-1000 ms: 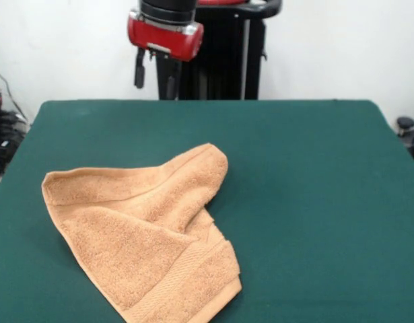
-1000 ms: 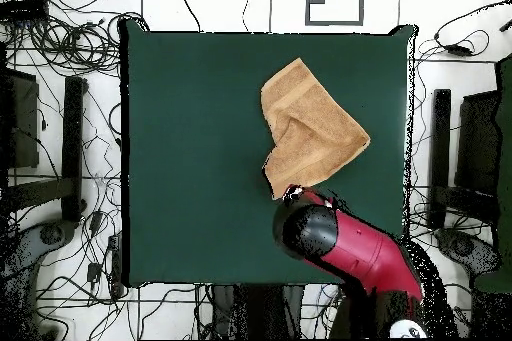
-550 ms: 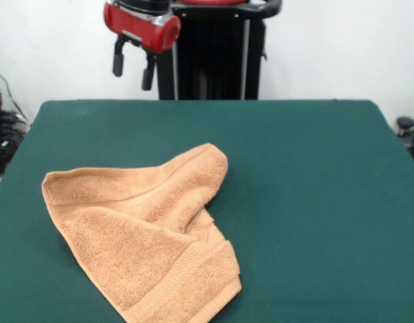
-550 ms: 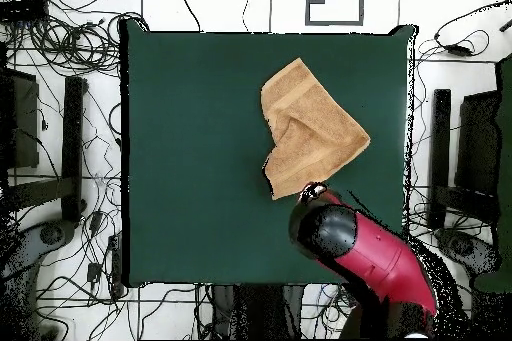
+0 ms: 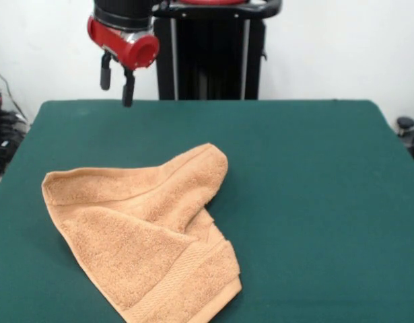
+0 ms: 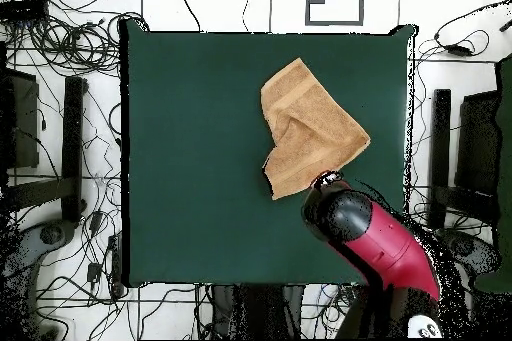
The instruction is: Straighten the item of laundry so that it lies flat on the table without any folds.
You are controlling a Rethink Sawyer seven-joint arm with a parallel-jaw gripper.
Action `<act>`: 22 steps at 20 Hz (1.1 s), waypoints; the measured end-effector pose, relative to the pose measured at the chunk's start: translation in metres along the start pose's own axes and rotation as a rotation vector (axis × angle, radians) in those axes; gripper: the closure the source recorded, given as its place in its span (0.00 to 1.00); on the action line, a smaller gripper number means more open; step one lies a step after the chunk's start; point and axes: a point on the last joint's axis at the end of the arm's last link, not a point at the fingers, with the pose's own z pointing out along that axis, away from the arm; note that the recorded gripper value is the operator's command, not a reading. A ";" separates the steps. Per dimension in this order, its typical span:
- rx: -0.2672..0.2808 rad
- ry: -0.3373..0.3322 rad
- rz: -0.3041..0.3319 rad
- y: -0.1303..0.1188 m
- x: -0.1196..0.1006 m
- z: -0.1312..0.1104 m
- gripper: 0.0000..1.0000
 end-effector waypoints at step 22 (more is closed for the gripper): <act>0.040 0.018 0.043 0.005 0.005 0.026 0.00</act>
